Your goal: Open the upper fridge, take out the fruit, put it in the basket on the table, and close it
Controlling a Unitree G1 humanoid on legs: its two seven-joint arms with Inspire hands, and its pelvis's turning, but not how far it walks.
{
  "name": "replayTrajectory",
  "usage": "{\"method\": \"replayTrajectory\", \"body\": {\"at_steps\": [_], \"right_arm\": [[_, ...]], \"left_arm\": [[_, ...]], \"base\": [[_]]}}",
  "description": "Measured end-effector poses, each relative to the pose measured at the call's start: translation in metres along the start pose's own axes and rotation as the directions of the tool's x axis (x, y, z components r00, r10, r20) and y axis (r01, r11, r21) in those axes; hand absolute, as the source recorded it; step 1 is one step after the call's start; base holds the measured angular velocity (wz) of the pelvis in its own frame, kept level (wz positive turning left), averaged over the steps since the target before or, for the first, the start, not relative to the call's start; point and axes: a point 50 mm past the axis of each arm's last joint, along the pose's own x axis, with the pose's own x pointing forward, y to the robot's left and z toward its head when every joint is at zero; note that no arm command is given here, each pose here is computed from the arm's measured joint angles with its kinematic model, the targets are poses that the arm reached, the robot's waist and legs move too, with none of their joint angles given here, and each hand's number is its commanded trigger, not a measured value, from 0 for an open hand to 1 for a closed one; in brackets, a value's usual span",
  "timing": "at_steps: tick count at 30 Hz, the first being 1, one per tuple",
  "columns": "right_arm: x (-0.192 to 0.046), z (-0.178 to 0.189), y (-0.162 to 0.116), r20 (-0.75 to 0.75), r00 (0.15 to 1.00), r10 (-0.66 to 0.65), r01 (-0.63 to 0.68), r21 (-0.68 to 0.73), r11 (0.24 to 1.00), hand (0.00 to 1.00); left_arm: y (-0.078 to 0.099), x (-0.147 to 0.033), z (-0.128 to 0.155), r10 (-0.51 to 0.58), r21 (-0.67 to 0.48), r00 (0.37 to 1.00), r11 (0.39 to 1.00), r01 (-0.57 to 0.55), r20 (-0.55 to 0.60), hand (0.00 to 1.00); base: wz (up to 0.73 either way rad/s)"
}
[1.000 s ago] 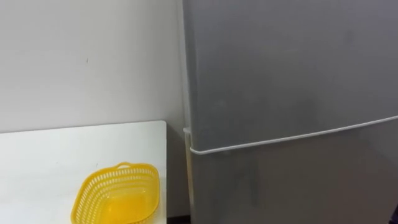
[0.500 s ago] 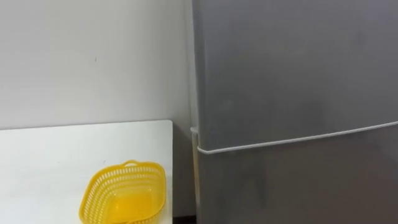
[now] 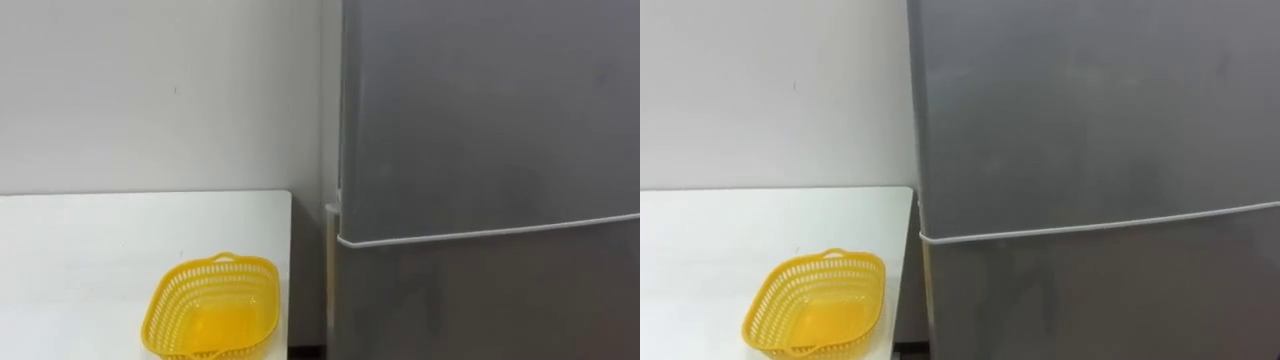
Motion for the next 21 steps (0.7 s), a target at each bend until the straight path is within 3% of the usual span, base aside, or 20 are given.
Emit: {"method": "replayTrajectory", "body": {"at_steps": [5,7,12,17,21], "right_arm": [[0.0,0.002,0.002,0.011,1.0,0.008,-0.008,-0.016,1.0,0.0],[0.0,0.002,0.003,0.016,1.0,0.013,-0.013,-0.023,1.0,0.0],[0.001,0.006,-0.002,0.028,0.999,0.018,-0.017,-0.03,0.999,0.0],[0.0,0.006,-0.005,0.039,0.999,0.015,-0.014,-0.032,0.999,0.0],[0.001,0.008,-0.004,0.042,0.999,0.031,-0.03,-0.037,0.999,0.0]], "left_arm": [[-0.01,-0.006,0.064,0.0,-0.174,0.967,0.984,0.046,0.253,0.0],[-0.012,-0.014,0.092,0.006,-0.202,0.926,0.976,0.076,0.377,0.0],[-0.008,-0.036,0.143,0.036,-0.311,0.829,0.935,0.169,0.559,0.0],[-0.018,-0.055,0.169,-0.066,-0.32,0.753,0.878,0.355,0.654,0.0],[-0.039,-0.07,0.182,-0.216,-0.235,0.656,0.816,0.528,0.723,0.0]], "base": [[0.01],[0.0],[0.02],[0.04],[0.11]]}}
